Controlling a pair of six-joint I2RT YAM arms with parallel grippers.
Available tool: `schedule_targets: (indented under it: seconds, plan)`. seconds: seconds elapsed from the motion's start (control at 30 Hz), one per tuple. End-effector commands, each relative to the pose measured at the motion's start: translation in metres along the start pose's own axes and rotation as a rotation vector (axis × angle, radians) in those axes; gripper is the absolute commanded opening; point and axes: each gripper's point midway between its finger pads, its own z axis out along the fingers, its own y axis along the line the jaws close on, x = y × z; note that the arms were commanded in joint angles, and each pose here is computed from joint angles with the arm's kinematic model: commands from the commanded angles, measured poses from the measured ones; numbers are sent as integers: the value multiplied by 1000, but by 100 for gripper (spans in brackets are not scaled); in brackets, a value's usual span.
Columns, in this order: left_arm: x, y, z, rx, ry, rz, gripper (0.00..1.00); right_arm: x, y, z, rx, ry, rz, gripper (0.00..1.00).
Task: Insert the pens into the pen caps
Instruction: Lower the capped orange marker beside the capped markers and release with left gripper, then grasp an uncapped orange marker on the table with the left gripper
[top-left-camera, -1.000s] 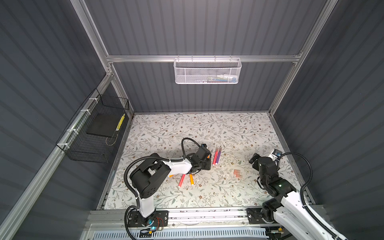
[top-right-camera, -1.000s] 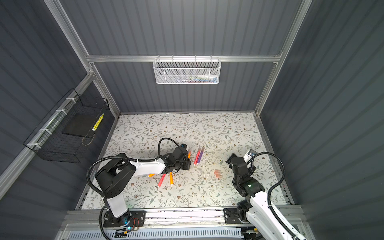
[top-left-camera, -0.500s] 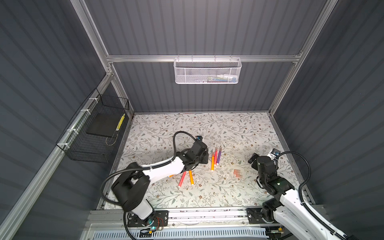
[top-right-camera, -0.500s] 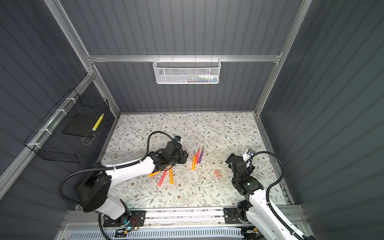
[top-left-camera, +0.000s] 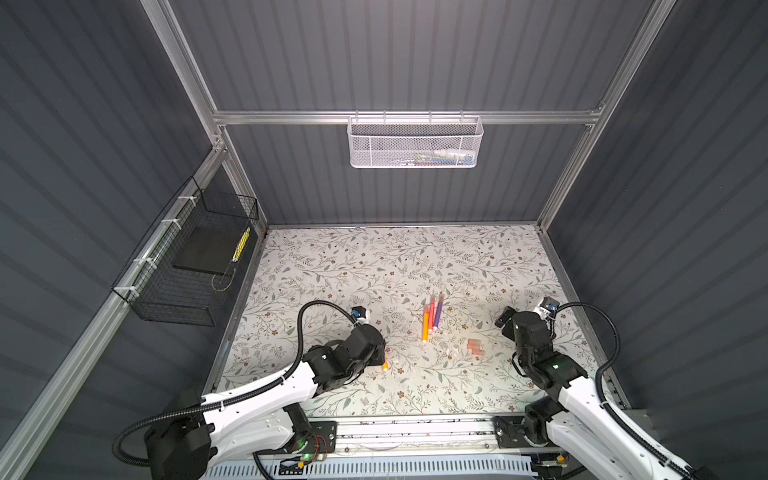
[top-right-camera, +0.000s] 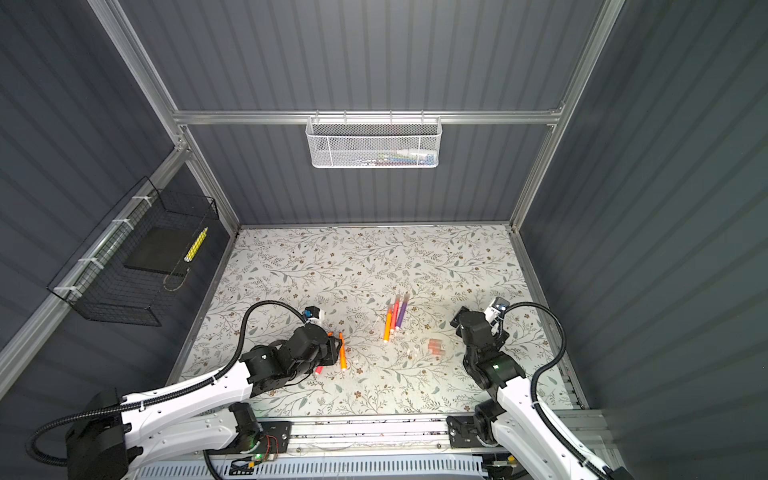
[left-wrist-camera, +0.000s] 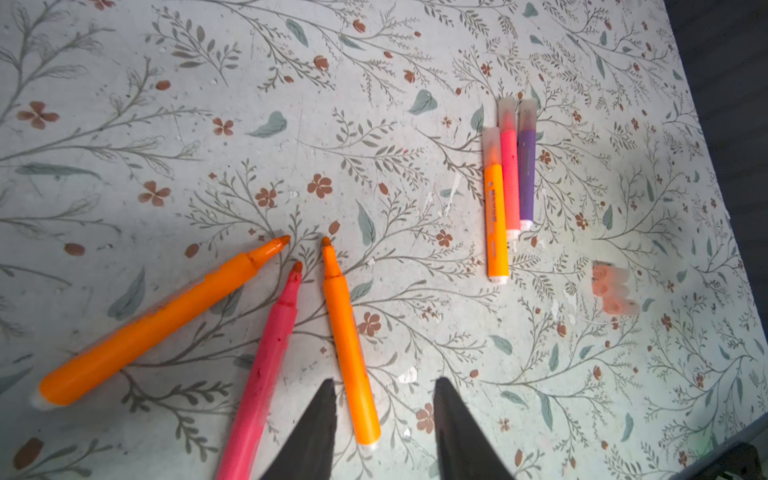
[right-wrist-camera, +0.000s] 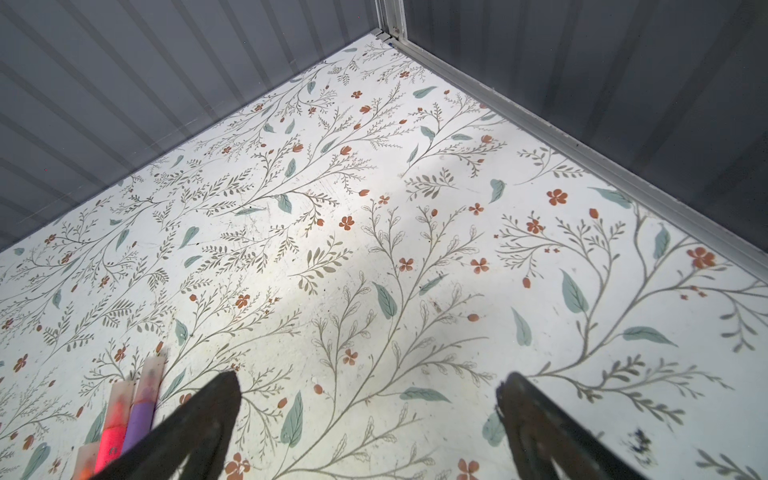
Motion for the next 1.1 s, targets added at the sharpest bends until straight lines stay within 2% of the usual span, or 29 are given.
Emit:
schedule_targets:
  seconds: [0.0, 0.23, 0.73, 0.77, 0.97, 1.07]
  plan:
    - [18, 3, 7, -48, 41, -11, 40, -6, 2, -2, -5, -11, 7, 99]
    - [33, -11, 29, -83, 79, 32, 39, -5, 3, -2, -11, -9, 6, 99]
    - [56, 15, 53, -269, 121, 65, 36, -5, 3, -3, -16, -7, 6, 99]
    - [56, 17, 54, -279, 122, 72, 35, -5, 3, -3, -16, -6, 6, 99]
    - [58, 19, 56, -298, 125, 82, 10, -5, 3, -3, -17, -7, 7, 99]
    - [56, 16, 56, -300, 124, 100, 5, -5, 3, -3, -18, -7, 9, 99]
